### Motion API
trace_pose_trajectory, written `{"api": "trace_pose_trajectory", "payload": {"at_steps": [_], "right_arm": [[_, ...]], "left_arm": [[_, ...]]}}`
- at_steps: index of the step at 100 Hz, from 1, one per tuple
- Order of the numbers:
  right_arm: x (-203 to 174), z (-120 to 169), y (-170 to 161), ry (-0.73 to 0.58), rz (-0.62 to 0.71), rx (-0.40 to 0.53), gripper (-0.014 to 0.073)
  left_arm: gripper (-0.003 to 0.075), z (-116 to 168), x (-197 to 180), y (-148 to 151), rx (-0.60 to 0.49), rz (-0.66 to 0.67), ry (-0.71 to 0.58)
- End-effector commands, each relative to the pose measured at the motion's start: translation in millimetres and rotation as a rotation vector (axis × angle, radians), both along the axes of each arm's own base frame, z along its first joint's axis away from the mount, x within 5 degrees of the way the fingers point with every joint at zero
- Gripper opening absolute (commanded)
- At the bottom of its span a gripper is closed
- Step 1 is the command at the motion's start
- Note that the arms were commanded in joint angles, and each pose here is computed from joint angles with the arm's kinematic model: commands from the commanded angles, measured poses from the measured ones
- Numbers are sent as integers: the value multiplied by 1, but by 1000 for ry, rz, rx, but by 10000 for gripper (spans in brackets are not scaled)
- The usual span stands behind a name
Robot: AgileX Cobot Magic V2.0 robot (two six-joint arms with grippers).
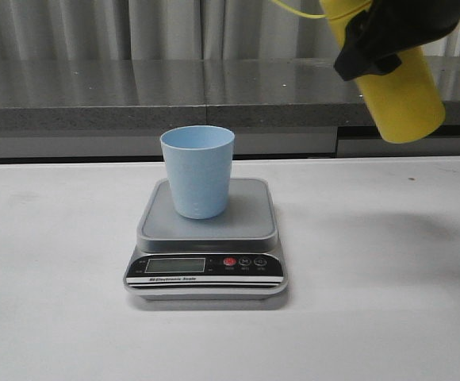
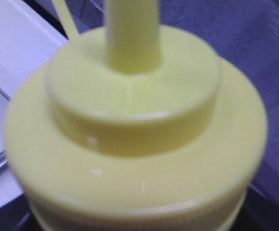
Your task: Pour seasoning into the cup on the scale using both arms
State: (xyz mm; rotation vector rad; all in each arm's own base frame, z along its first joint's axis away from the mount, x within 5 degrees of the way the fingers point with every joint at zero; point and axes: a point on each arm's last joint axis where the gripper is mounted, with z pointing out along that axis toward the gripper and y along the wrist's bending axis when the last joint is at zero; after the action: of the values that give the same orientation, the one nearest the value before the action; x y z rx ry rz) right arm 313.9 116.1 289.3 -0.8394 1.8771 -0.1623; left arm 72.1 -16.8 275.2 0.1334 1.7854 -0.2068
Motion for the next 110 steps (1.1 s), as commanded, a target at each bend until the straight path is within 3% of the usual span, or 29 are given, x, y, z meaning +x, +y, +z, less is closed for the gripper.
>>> {"api": "trace_pose_trajectory", "payload": {"at_steps": [1,38,78,110], "right_arm": [[3,25,11,-87,44,-55,129],[28,21,53,-86,50,-385,129],[38,6,78,-187,78,-760,129],[39,13,82,-327,131,-942,129]], "left_arm": [[-20,15,2,1,-37,14,-87],[-20,15,2,1,-37,14,-87],[-20,15,2,1,-37,14,-87],[-20,15,2,1,-37,14,-87]]}}
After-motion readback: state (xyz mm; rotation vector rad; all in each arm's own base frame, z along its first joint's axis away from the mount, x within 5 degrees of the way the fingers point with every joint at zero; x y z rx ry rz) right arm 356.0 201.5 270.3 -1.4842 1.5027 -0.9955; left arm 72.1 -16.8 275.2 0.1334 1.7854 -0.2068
